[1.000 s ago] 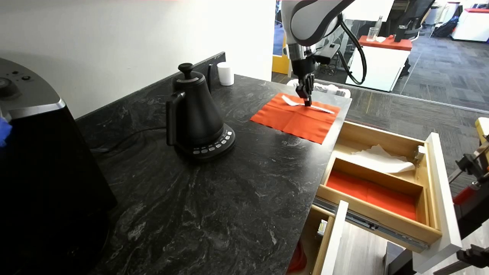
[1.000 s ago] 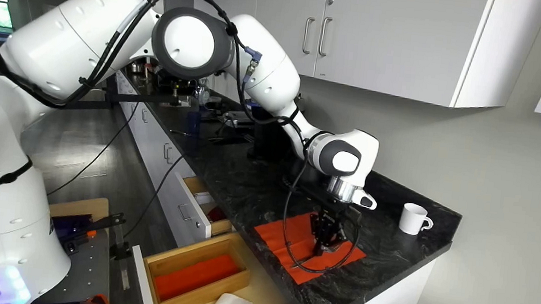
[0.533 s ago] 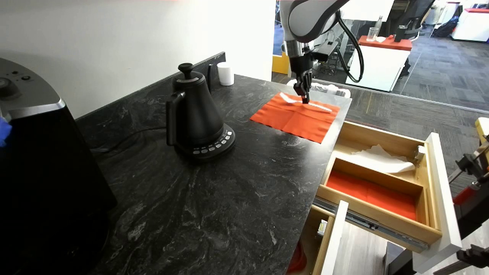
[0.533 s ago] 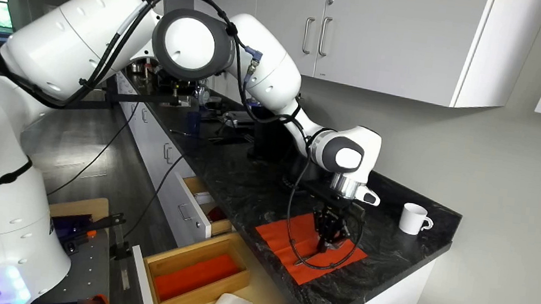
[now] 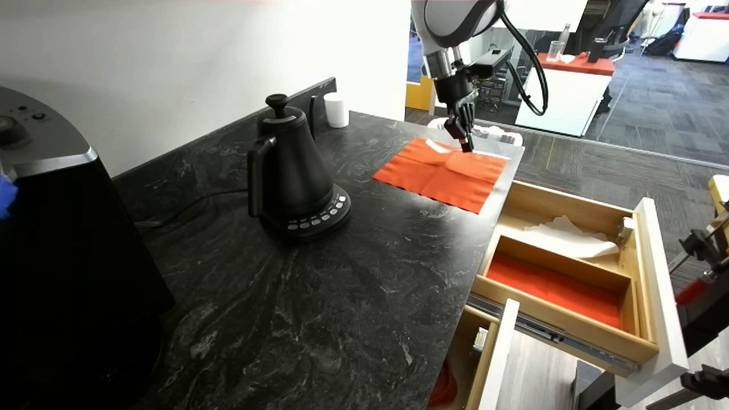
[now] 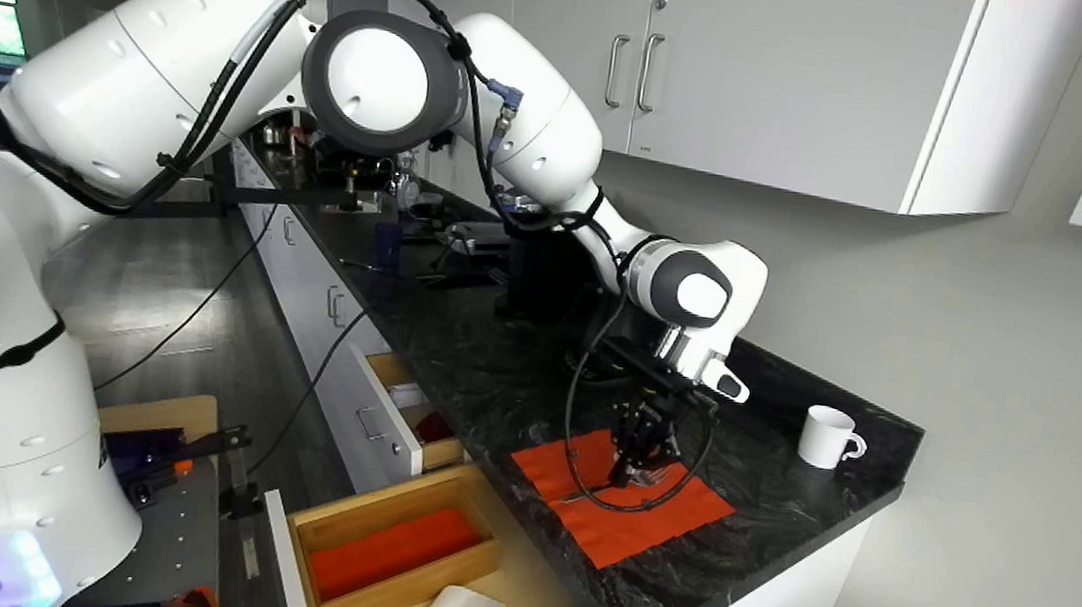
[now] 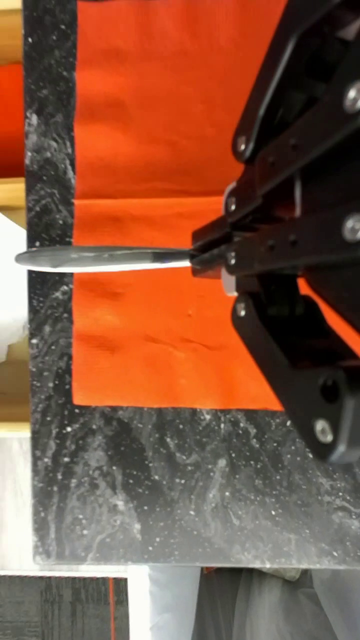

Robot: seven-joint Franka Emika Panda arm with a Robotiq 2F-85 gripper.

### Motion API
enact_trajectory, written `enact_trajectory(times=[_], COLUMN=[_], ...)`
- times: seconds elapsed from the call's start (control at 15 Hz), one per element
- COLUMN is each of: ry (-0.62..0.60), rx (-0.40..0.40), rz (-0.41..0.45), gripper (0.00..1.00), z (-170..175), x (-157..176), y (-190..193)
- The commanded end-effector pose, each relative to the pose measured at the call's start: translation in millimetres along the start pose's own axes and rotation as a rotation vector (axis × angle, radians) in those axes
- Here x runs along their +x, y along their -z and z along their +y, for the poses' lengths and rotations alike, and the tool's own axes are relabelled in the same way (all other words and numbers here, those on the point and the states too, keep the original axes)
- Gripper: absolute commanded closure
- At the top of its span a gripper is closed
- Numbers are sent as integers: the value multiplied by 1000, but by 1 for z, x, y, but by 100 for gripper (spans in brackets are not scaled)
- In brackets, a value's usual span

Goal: Put the fork in the left compartment of the drawer

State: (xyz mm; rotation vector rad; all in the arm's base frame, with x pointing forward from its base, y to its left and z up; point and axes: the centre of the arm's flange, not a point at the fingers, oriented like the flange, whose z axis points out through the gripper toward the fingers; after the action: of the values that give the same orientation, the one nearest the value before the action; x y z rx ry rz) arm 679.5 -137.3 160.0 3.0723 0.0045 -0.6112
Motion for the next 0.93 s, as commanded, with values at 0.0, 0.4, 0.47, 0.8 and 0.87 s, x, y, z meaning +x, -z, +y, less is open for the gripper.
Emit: enact_trajectory(times=[0.0, 0.4, 0.47, 0.8, 0.87], ry=[-57, -117, -115, -121, -119], rx=[39, 62, 57, 66, 72], rz=[-54, -61, -52, -45, -53], gripper=[98, 98, 98, 98, 98], z=[-15, -27, -27, -30, -34], x=[-14, -26, -31, -78, -90], y=[18, 18, 18, 12, 8])
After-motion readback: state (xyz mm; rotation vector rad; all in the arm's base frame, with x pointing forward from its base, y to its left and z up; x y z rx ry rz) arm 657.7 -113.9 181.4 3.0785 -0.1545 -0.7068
